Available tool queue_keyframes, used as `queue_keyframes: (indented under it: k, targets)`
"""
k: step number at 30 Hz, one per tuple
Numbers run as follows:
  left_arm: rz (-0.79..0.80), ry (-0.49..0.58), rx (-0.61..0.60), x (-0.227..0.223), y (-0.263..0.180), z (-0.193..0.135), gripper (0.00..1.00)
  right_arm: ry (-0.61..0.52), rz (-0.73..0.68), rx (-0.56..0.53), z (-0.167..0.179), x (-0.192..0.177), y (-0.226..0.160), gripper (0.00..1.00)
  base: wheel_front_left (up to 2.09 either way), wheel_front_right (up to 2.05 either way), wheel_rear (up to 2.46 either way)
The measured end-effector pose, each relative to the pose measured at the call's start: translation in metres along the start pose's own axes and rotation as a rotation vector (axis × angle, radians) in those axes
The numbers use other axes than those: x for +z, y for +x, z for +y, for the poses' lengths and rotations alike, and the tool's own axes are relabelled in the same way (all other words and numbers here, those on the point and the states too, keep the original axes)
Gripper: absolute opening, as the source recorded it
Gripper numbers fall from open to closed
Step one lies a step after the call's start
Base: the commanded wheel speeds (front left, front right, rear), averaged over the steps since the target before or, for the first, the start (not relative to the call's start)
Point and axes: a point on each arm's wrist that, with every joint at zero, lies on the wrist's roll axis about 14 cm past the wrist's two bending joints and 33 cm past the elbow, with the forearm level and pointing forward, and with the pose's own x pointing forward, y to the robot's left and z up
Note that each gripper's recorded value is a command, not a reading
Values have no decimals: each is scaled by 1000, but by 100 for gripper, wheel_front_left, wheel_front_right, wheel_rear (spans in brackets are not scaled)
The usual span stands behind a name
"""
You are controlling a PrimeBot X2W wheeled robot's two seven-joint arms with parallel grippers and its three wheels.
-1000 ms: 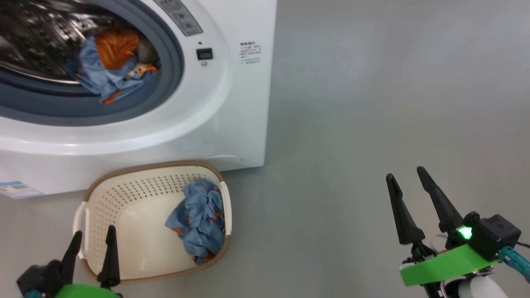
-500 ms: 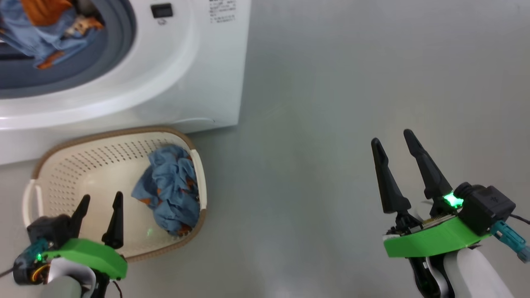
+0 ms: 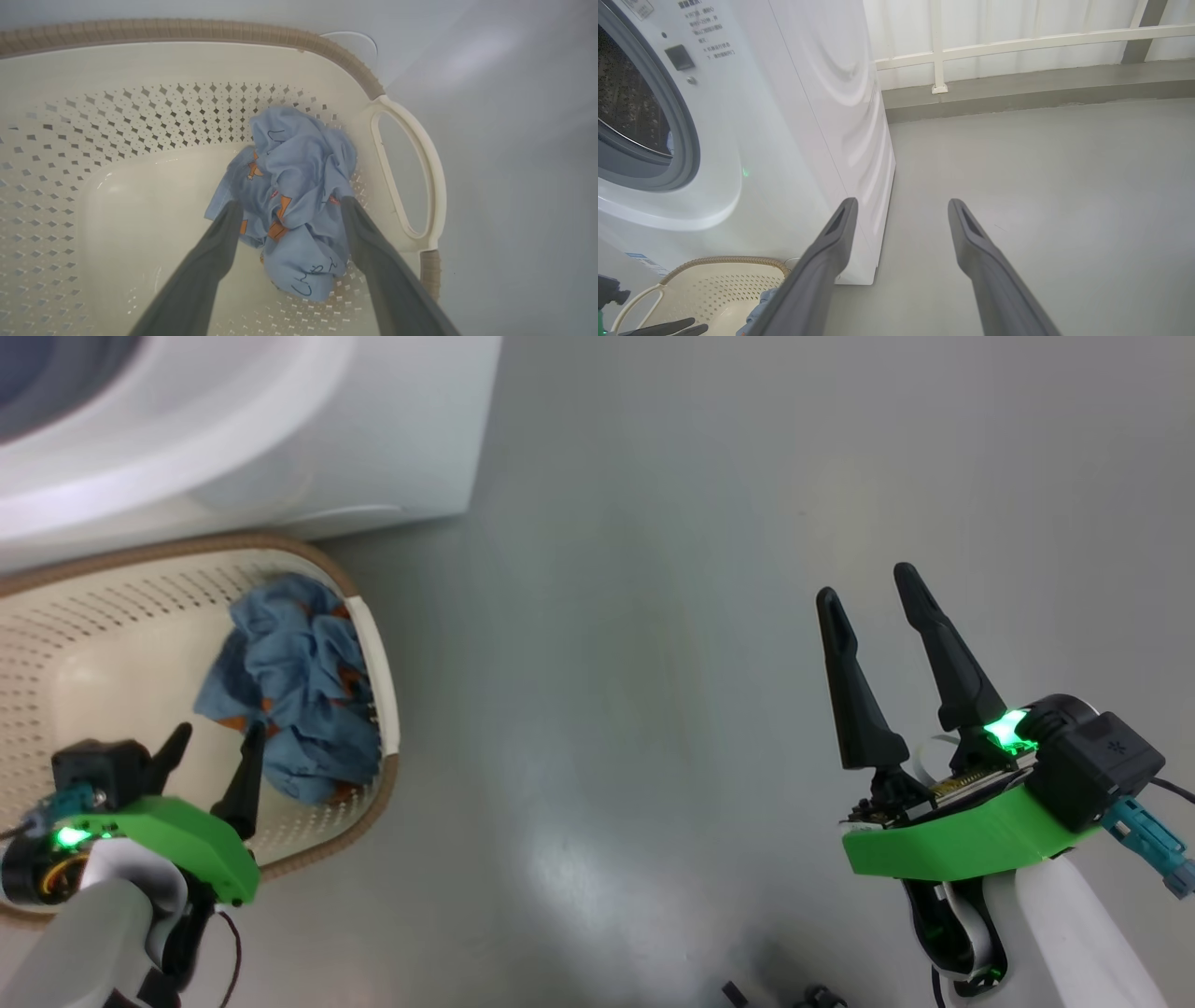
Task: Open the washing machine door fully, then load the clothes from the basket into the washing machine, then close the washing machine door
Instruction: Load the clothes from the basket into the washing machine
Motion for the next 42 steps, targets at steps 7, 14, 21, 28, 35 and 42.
queue_keyframes:
  k: [7,14,21,28,35,42]
  targets:
    - [93,12,-35,-22,30,-1,100,-11,53,-17,-7,-22,5,100,0,0,0]
    - [175,19,-48,-38,54,5,100,-22,83,-20,-11,-37,13,100,0,0,0]
    - [216,-19,-72,-46,72,1,100,-30,106,-28,-16,-48,17,100,0,0,0]
    - [216,-30,-131,-42,85,-12,100,-31,121,-30,-17,-55,17,100,0,0,0]
    - [235,-22,-176,-43,90,-19,100,-32,131,-17,-13,-61,19,100,0,0,0]
    - [251,-3,-193,-44,97,-21,100,-32,142,-10,-11,-64,19,100,0,0,0]
